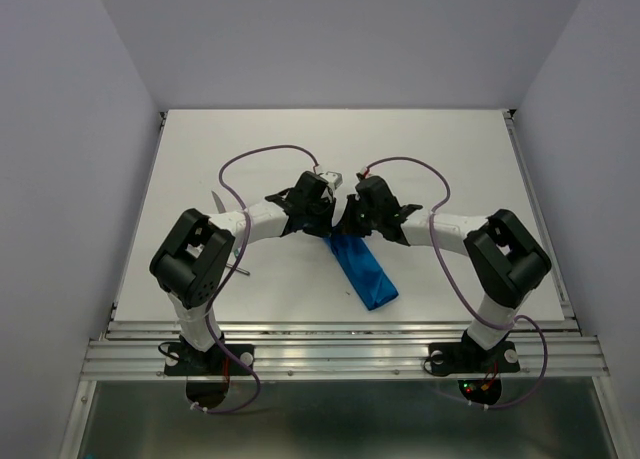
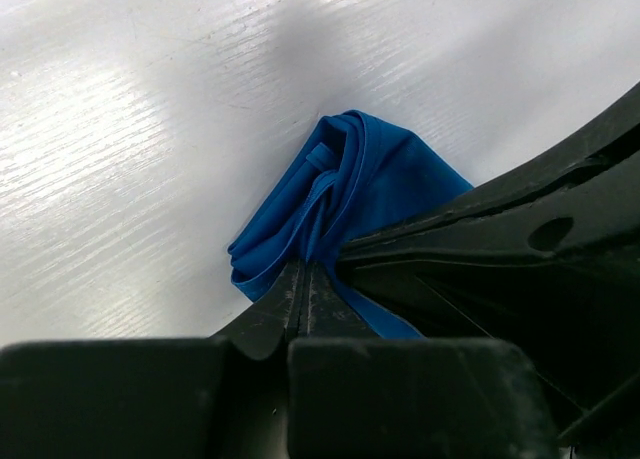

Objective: Fold the napkin into a case and place the utensils inside
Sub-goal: Grasp the top corner of the smaller rectangle folded napkin from the folded napkin.

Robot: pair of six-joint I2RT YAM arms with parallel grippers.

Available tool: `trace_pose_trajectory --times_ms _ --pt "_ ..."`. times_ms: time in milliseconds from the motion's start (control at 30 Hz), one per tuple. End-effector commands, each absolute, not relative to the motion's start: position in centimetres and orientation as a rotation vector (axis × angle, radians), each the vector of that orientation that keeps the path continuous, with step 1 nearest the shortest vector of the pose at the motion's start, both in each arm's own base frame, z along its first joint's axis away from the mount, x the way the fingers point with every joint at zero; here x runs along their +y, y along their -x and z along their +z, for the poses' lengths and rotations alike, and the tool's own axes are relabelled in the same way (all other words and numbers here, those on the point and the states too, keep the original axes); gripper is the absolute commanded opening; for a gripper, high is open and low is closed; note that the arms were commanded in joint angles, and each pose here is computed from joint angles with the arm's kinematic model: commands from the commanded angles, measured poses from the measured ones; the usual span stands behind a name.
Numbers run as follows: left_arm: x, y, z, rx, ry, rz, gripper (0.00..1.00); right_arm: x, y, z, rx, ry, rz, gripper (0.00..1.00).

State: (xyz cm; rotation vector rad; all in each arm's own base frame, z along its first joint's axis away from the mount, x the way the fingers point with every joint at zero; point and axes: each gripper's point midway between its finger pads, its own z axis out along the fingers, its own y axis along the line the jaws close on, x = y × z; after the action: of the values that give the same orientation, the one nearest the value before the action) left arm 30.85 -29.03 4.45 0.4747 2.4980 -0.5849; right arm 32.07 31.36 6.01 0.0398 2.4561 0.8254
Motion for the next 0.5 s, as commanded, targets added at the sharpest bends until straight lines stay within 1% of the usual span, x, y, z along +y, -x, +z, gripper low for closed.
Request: trace_pose_trajectory --times_ms 0,267,467 --pt "-30.2 -31.7 6.8 2.441 -0.486 -0.622 0.0 32.4 -32.6 8.6 2.37 -0.027 0.91 0.02" --pt "-30.5 -31.5 7.1 2.443 -0.488 -0.65 0.0 33.1 -32.2 6.9 2.405 -0.031 0.95 0.02" --pt "-30.7 -31.5 7.2 2.445 -0.486 -0.661 0.0 33.3 -31.3 4.1 2.473 -0.044 0.971 0.01"
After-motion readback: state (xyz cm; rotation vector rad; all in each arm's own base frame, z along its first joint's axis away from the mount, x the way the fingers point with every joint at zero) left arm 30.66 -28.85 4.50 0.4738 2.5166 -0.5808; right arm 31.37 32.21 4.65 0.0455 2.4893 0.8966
